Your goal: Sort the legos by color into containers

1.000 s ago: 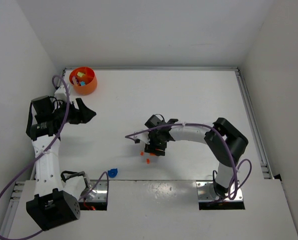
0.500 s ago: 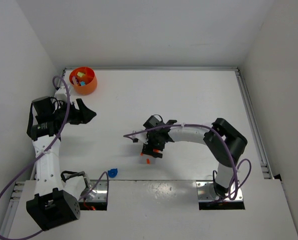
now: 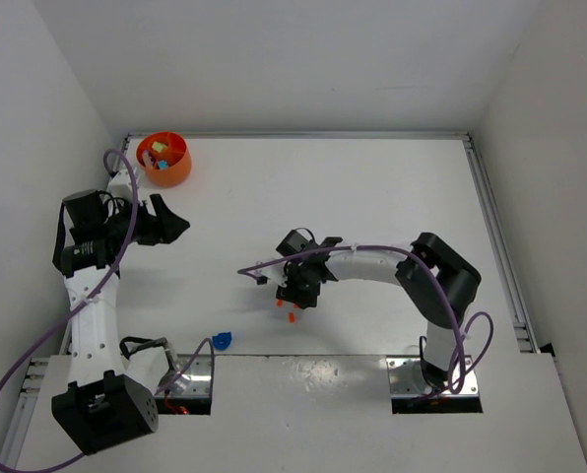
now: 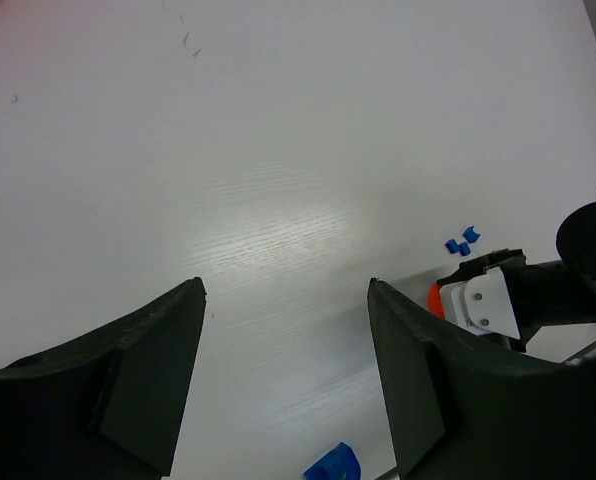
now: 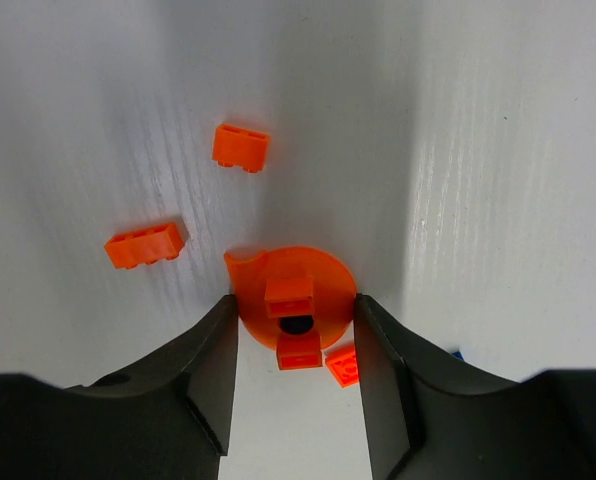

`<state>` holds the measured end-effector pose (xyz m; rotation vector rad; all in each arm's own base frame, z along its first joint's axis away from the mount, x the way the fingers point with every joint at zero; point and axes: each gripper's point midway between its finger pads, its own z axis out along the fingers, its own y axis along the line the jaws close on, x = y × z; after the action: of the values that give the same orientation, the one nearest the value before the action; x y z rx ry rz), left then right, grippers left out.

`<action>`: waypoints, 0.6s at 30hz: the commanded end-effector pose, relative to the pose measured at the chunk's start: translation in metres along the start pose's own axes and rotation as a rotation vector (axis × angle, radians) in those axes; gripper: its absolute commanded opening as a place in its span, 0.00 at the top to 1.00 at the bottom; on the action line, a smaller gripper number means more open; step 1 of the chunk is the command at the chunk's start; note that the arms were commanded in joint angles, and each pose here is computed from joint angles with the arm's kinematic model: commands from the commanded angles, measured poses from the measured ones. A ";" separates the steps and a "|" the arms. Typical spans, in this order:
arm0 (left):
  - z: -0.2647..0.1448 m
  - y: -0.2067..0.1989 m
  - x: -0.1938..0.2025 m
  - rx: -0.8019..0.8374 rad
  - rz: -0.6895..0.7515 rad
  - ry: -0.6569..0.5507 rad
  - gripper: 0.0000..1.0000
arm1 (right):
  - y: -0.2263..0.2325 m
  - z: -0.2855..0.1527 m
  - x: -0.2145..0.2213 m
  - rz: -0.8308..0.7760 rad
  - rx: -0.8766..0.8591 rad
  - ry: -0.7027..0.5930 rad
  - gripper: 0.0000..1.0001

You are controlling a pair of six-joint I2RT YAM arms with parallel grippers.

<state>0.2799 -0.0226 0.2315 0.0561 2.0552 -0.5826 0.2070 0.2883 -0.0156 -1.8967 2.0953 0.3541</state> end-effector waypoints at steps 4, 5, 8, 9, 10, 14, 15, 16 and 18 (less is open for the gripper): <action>-0.002 -0.002 -0.004 0.007 0.013 -0.029 0.28 | 0.003 0.022 0.033 -0.005 -0.005 0.130 0.79; -0.002 -0.002 -0.004 0.007 0.013 -0.029 0.28 | 0.006 0.019 0.031 -0.004 -0.018 0.122 0.80; -0.003 -0.005 -0.006 0.017 0.021 -0.036 0.28 | 0.005 0.005 0.008 -0.010 -0.032 0.058 0.86; -0.003 -0.005 -0.006 0.018 0.021 -0.036 0.28 | 0.003 -0.005 -0.003 -0.006 -0.040 0.019 0.88; -0.004 -0.007 -0.005 0.028 0.021 -0.036 0.28 | 0.003 -0.011 -0.010 -0.009 -0.044 -0.001 0.89; -0.005 -0.017 -0.003 0.079 0.022 -0.036 0.28 | -0.002 -0.039 -0.039 -0.010 -0.040 -0.092 0.91; -0.004 -0.018 0.001 0.091 0.014 -0.028 0.27 | -0.001 -0.046 -0.048 -0.015 -0.048 -0.118 0.92; -0.004 -0.021 0.004 0.107 0.004 -0.028 0.27 | 0.000 -0.051 -0.051 -0.007 -0.056 -0.125 0.92; -0.004 -0.032 0.007 0.179 0.001 -0.024 0.27 | 0.000 -0.067 -0.070 -0.022 -0.063 -0.187 0.92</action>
<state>0.2711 -0.0360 0.2309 0.0904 2.0348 -0.6647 0.2039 0.3005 0.0146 -1.9160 2.0981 0.4538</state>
